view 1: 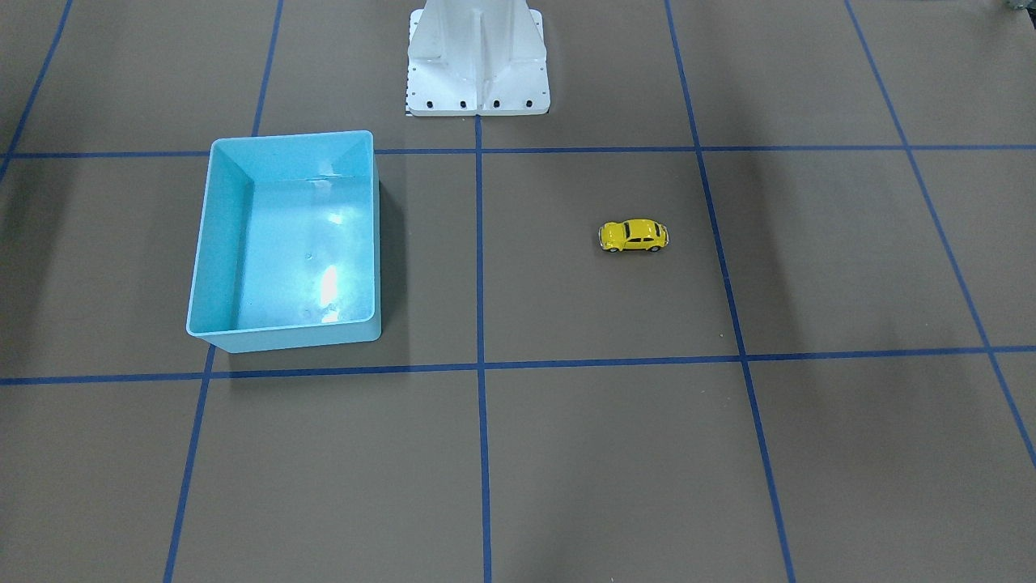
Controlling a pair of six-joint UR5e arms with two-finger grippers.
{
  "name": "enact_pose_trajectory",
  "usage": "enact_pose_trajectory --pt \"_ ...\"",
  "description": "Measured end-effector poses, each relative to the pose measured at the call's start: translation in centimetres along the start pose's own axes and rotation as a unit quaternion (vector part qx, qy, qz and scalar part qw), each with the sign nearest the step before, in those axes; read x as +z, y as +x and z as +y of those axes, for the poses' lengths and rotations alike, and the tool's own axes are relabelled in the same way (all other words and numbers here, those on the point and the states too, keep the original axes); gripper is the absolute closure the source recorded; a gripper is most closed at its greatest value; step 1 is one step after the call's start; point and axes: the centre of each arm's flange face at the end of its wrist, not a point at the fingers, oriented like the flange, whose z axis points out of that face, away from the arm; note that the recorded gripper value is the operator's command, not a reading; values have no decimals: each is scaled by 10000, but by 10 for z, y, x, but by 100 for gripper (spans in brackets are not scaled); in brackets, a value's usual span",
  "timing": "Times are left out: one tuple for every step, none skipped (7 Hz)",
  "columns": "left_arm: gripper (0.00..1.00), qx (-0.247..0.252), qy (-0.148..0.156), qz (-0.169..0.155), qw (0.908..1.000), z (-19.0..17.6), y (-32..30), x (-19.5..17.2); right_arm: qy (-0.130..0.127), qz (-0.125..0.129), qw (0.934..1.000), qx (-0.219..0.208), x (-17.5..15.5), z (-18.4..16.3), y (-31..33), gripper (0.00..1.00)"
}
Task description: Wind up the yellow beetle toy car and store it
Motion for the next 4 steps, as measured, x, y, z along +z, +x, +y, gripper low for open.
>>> enact_pose_trajectory --pt "0 74 50 -3 10000 1 2 -2 -2 1 10000 2 0 0 0 0" --pt "0 117 68 -8 9999 4 4 -3 -2 2 10000 2 0 0 0 0" --pt "0 124 43 -14 9999 8 3 0 0 5 10000 2 0 0 0 0" --pt "0 129 24 -18 9999 11 3 2 0 7 10000 2 0 0 0 0"
